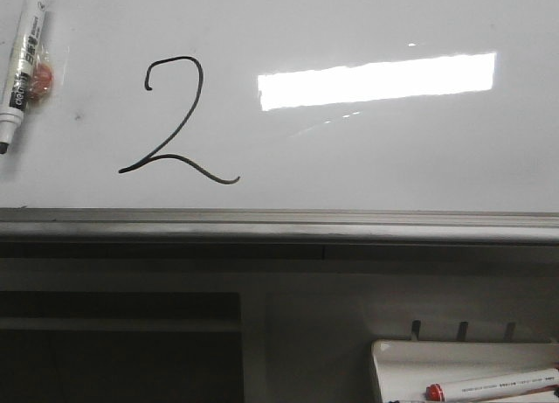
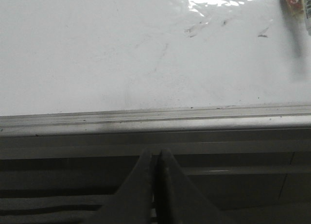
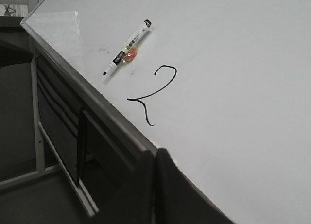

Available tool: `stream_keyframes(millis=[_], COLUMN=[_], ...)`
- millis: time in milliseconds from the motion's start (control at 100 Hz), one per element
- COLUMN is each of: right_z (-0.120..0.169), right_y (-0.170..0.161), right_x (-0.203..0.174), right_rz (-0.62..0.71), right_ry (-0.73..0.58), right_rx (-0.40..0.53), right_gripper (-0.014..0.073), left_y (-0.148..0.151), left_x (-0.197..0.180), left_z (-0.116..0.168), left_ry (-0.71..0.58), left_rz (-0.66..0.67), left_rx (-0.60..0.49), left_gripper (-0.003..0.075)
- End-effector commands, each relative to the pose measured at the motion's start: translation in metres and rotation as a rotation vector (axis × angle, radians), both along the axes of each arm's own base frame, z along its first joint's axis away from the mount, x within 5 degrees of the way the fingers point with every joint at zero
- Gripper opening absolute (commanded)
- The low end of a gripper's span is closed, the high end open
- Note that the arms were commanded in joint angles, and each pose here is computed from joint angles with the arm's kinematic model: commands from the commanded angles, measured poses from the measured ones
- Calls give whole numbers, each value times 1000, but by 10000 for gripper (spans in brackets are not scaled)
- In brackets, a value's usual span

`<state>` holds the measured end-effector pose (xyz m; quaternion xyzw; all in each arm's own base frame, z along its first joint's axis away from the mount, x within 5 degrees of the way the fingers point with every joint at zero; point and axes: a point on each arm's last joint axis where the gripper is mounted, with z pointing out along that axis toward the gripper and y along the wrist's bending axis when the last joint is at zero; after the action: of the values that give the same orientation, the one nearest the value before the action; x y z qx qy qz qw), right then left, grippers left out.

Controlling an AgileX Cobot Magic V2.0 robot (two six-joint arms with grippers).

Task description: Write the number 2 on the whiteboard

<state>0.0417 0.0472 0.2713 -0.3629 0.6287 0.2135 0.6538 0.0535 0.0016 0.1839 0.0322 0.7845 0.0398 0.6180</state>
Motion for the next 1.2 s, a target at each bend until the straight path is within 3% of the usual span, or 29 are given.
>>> stream_keyframes(millis=[0,260,430,620,1190], right_z=[16,17,20,25,27], right_y=[-1,-1,-2,-6,-39], right_x=[1,1,2,4,19], right_rz=[-14,-15,-30,-92,-695], right_ry=[-72,-80,-50,-117,-182], right_rx=[69,80,155,177,144], right_gripper=[-51,-51,-51,-51,-51], left_y=[0,0,0,0,0], left_x=[0,0,0,0,0], left_z=[4,4,4,4,4], left_ry=[-87,-87,-87,-87,-87], left_rz=[3,3,3,3,3], left_rx=[-10,-10,-10,-10,-10], left_gripper=[-20,-20,-20,-20,-20])
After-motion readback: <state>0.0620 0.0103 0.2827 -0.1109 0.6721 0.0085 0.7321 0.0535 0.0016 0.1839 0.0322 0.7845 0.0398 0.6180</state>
